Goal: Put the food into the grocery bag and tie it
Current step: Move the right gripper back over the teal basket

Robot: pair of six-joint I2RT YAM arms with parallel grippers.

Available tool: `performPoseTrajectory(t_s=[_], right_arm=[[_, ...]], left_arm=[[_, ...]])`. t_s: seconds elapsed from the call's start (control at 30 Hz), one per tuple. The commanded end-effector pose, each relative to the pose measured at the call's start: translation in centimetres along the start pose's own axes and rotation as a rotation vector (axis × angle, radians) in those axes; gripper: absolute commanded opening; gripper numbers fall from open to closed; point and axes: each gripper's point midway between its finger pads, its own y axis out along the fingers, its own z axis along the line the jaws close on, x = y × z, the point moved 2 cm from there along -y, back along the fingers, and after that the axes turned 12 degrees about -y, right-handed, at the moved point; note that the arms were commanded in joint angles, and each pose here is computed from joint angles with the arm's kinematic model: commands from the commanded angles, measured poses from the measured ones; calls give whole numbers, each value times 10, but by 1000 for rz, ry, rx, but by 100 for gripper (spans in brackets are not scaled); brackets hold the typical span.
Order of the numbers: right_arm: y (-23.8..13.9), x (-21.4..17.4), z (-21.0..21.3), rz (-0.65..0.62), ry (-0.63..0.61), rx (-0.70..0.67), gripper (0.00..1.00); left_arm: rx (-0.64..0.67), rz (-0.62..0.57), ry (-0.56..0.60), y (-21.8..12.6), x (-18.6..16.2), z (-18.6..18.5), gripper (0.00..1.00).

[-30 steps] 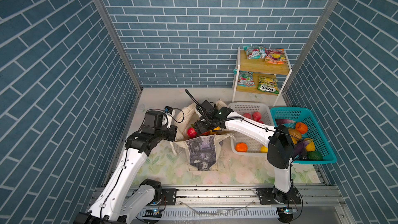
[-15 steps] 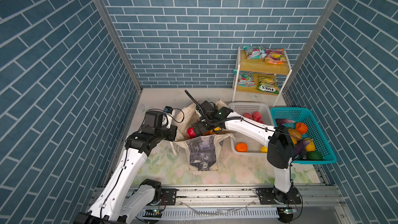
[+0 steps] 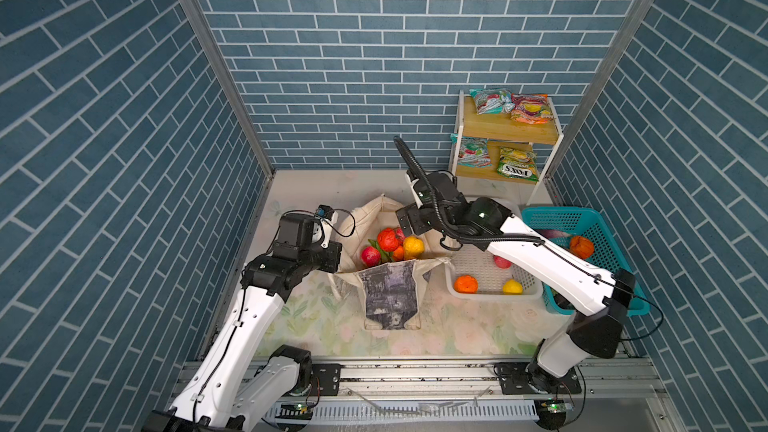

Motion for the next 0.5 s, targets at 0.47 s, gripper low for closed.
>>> performPoseTrajectory(t_s=[0.47], right_arm=[[-67,-129,-192,188,301,-674,99]], left_arm=[[1,-10,-3,1,1,1,0]])
